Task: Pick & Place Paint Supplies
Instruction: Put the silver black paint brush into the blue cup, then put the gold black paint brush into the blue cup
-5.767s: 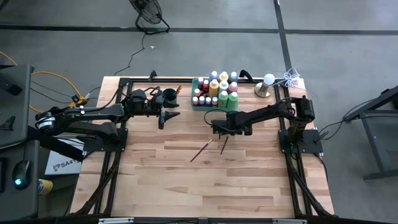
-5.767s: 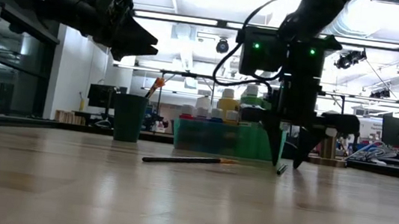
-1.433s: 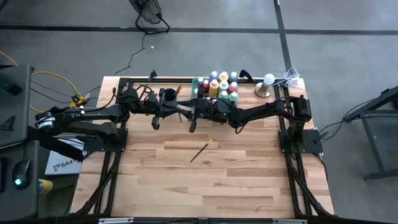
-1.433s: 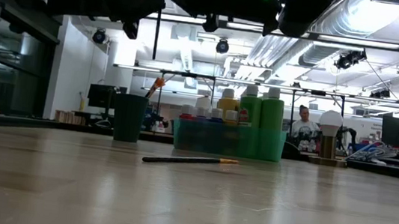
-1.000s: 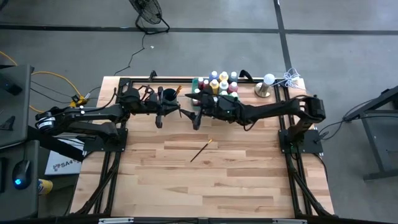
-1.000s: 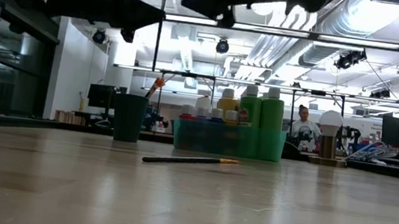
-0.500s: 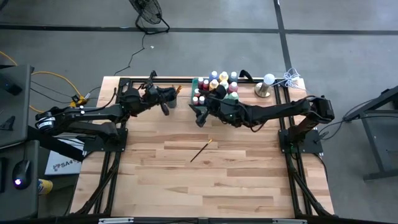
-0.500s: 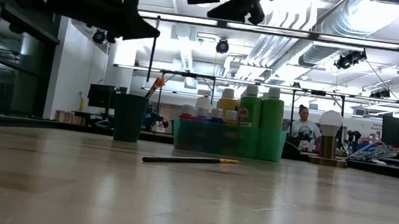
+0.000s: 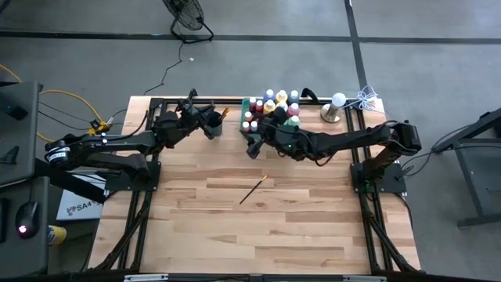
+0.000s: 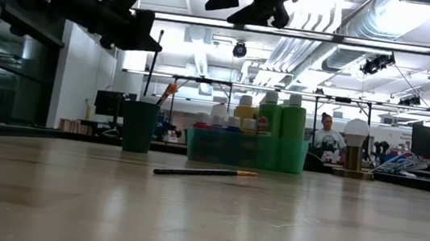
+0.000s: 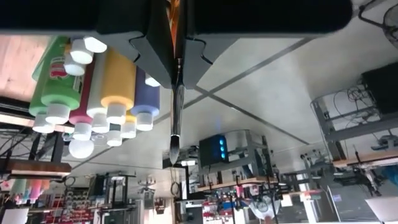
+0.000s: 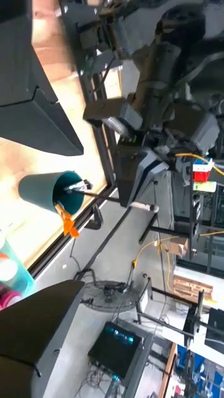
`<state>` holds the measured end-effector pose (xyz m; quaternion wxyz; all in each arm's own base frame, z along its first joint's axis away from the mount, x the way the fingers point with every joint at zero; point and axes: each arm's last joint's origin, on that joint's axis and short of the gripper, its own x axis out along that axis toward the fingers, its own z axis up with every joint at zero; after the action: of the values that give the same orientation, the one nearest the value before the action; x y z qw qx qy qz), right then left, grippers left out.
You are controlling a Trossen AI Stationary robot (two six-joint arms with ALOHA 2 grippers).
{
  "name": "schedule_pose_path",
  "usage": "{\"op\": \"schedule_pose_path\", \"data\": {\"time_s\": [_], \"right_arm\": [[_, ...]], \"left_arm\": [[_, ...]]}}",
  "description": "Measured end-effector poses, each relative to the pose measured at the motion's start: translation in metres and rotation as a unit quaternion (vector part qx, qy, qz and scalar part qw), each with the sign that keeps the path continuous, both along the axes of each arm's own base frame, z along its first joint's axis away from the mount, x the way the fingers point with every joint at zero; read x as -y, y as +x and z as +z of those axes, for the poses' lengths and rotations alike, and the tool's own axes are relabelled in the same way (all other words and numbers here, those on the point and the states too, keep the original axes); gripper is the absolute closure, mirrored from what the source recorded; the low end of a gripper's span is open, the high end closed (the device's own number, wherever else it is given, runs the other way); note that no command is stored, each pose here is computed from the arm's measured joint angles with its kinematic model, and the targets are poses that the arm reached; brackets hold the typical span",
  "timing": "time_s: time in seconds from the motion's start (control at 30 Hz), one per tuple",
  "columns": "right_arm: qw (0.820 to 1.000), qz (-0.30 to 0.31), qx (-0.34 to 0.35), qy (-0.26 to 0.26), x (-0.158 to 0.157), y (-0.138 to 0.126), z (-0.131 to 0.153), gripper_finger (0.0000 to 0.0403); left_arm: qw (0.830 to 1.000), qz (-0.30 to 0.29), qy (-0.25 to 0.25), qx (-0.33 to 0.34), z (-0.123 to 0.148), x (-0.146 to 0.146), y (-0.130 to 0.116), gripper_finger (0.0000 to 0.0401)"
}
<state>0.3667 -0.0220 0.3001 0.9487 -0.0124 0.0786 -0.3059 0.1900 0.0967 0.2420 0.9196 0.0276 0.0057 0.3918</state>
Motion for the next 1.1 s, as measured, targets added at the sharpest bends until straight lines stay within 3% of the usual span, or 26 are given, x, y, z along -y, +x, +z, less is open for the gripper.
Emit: {"op": "schedule_pose_path", "data": {"time_s": [0.5, 0.67, 0.73, 0.87, 1.1], "right_arm": [[1.000, -0.003, -0.010, 0.002, 0.000, 0.000, -0.002, 0.0065], [0.993, 0.017, -0.118, 0.022, -0.001, -0.009, -0.019, 0.0065], [0.983, 0.067, -0.164, 0.056, 0.000, -0.014, -0.026, 0.0065], [0.942, 0.171, -0.256, 0.136, 0.002, -0.025, -0.042, 0.0068], [0.893, 0.247, -0.321, 0.195, 0.009, -0.035, -0.055, 0.0074]], "left_arm": [[1.000, 0.003, -0.017, -0.016, -0.005, 0.000, 0.000, 0.0255], [1.000, 0.001, -0.019, -0.017, -0.004, 0.001, -0.001, 0.0239], [1.000, -0.007, -0.019, -0.015, -0.004, 0.001, -0.001, 0.0239], [1.000, -0.018, -0.023, -0.006, -0.002, 0.002, -0.002, 0.0238], [1.000, -0.019, -0.023, -0.007, -0.003, 0.002, -0.001, 0.0238]]}}
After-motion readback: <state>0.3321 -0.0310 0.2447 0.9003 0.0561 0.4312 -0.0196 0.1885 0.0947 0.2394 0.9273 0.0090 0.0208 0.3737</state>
